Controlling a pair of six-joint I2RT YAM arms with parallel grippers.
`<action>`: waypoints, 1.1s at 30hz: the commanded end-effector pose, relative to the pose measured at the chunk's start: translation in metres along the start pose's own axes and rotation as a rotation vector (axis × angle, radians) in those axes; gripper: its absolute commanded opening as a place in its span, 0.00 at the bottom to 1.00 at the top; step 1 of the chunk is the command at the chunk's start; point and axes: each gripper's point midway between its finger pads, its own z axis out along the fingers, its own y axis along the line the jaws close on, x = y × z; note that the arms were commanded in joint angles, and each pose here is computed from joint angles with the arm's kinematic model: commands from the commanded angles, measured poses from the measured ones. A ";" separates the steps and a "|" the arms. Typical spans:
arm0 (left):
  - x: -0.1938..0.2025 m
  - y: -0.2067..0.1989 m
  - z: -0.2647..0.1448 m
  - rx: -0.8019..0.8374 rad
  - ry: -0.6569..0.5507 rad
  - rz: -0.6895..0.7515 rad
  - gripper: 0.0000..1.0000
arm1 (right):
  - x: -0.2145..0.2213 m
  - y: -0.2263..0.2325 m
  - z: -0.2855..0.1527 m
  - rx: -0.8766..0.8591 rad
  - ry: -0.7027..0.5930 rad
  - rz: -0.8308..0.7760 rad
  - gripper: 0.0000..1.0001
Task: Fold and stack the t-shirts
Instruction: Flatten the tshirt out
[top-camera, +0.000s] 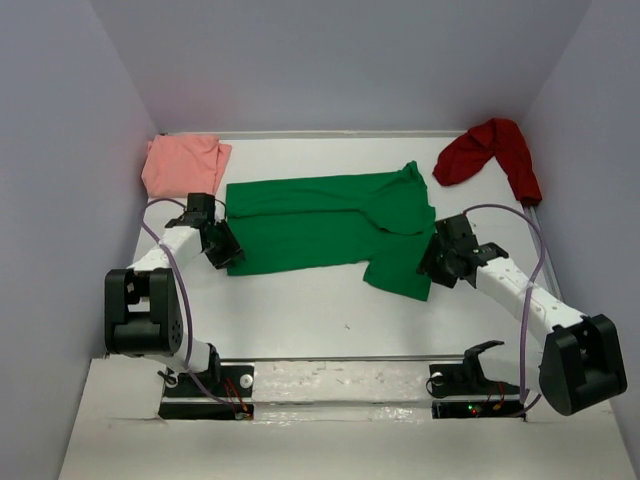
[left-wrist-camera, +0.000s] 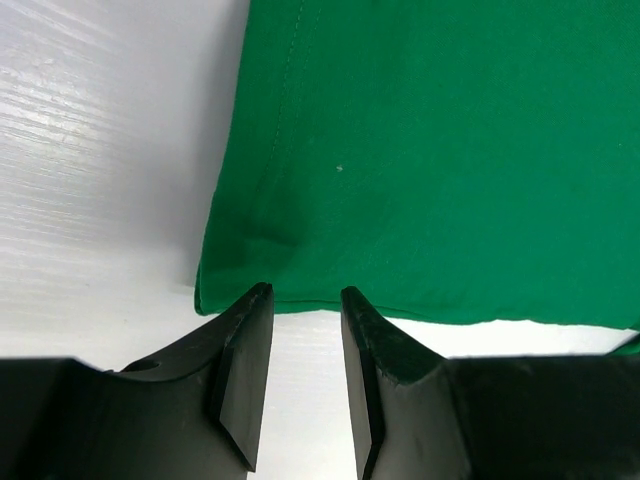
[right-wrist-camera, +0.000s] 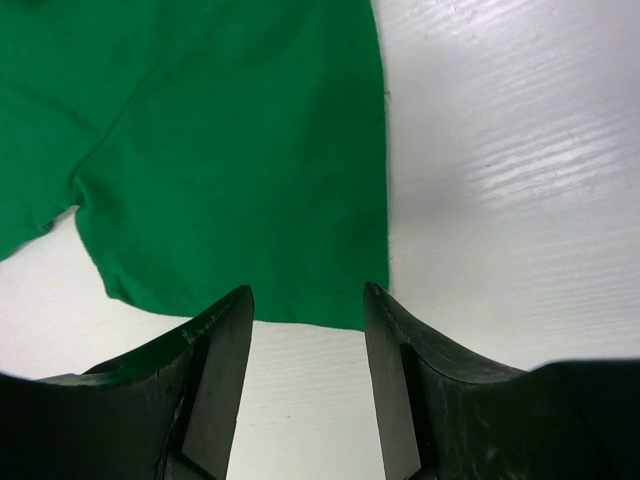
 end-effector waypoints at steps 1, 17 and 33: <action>0.001 0.001 -0.007 -0.001 -0.004 0.010 0.43 | 0.008 -0.002 0.003 0.008 0.008 0.065 0.53; 0.004 0.039 -0.017 -0.216 0.017 -0.135 0.42 | -0.006 -0.005 -0.021 0.022 -0.043 0.094 0.52; 0.028 0.043 -0.010 -0.210 0.080 -0.174 0.42 | -0.014 0.004 -0.029 -0.023 -0.068 0.085 0.52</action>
